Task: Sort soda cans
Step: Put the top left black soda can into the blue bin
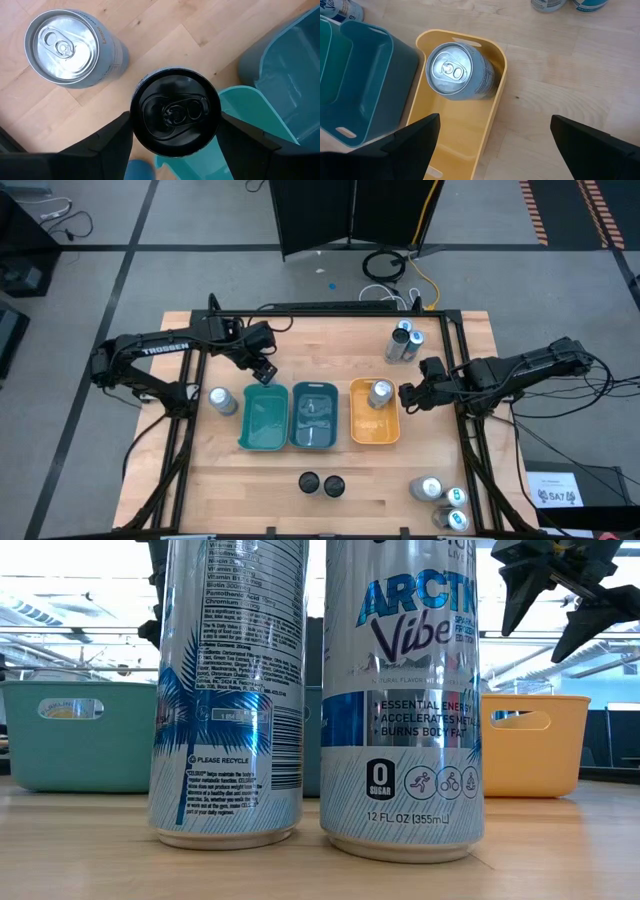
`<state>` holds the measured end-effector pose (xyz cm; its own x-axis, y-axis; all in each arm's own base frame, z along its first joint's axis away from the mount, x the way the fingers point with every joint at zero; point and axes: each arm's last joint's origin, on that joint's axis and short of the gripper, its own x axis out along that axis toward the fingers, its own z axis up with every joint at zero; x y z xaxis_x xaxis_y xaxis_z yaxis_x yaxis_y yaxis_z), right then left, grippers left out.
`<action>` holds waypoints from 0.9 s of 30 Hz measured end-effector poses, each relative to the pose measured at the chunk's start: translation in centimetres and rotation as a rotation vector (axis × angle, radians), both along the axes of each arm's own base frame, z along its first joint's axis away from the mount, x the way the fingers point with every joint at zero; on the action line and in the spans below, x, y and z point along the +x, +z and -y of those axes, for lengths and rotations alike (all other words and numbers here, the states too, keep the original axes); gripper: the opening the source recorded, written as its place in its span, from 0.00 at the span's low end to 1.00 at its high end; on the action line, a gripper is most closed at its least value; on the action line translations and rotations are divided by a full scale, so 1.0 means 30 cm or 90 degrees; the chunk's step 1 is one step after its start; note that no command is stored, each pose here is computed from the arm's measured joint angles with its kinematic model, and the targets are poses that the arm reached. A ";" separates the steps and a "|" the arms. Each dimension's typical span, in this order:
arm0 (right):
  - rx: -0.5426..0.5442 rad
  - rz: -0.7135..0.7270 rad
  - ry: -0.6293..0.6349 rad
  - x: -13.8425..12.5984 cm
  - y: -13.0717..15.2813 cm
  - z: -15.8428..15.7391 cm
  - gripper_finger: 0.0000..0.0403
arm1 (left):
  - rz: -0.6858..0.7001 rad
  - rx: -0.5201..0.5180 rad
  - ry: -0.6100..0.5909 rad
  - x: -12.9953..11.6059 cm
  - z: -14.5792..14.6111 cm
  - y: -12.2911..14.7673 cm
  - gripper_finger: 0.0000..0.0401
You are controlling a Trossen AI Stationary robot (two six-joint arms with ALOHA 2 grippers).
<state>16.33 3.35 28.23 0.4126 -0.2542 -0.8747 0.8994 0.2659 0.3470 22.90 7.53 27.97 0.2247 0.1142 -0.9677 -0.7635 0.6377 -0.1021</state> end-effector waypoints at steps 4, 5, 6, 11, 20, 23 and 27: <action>-0.002 -0.001 0.003 0.000 0.000 0.000 0.93 | 0.001 0.000 0.000 0.000 0.000 0.000 0.67; -0.002 -0.001 0.004 0.000 0.000 0.000 0.93 | 0.001 0.000 0.000 0.001 0.000 0.000 0.67; -0.002 -0.001 0.004 0.000 0.000 0.000 0.93 | 0.003 0.001 0.000 0.001 0.000 0.000 0.67; -0.002 -0.001 0.004 0.000 0.000 0.000 0.93 | 0.008 -0.001 0.000 0.004 -0.001 0.001 0.67; -0.001 0.002 0.004 0.001 0.001 0.000 0.93 | 0.008 0.005 0.002 0.004 -0.002 0.001 0.68; -0.001 0.002 0.004 0.002 0.001 0.000 0.93 | 0.007 0.005 0.002 0.004 -0.002 0.001 0.72; -0.001 0.002 0.004 0.002 0.001 0.000 0.93 | 0.008 0.008 0.002 0.005 -0.002 0.000 0.80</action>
